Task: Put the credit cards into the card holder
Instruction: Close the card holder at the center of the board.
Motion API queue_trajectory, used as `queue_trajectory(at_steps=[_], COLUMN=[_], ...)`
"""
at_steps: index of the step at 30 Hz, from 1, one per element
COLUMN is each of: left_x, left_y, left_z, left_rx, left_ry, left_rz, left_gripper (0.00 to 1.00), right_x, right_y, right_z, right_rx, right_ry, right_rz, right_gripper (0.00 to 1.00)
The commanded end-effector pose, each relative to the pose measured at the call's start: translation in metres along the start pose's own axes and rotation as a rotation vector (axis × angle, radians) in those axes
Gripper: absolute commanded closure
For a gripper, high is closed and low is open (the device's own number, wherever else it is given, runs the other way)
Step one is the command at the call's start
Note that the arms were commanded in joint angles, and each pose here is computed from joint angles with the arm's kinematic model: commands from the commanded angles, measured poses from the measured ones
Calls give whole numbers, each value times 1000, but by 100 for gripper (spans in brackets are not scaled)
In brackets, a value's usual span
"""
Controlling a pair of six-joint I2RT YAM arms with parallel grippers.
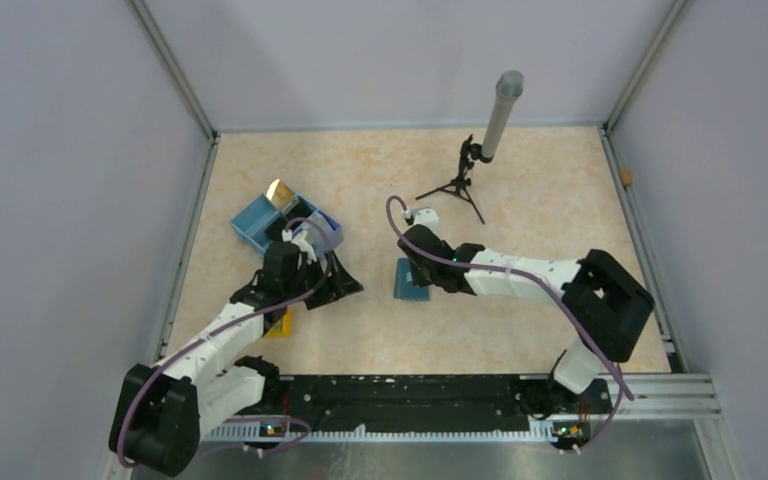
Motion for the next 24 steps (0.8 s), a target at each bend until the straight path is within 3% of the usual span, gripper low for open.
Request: queue_trajectory(at_steps=[1,4,10,14,16,24], left_x=[-9,-8,-12,-23,-27,-31], left_y=[-4,-7,-11,-14,-17,-29], left_z=[-8,-8,-15,-25,-29,-43], left_rx=[58,63,91,120,129,148], left_ry=[-43,-46,-44,-52,-55,-65], left_rz=[-33,-22,-13,-31,-33,-19], left_gripper=[18,18,18,19,19,19], right_x=[1,3,-14,-36,-44,-40], right_y=[-20,-26,-6,28,39,42], right_z=[25,37,51,49,40,-5], right_rx=[-66,-114,-196,-232,-234,-261], right_ry=[-30,-41,-51,-63,-78,-212], right_rz=[16,32,12,-38,-55,-66], right_gripper=[100,97,52,35,31,31])
Point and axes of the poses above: each gripper's point midway between its finger pads, its own y axis back along the fingers, its own z axis along the line the jaws close on, x = y × z, the point moved 1 cm from there along y, back along the fingers, and after that the axes turned 2 degrees about -y, right-handed, at the moved point
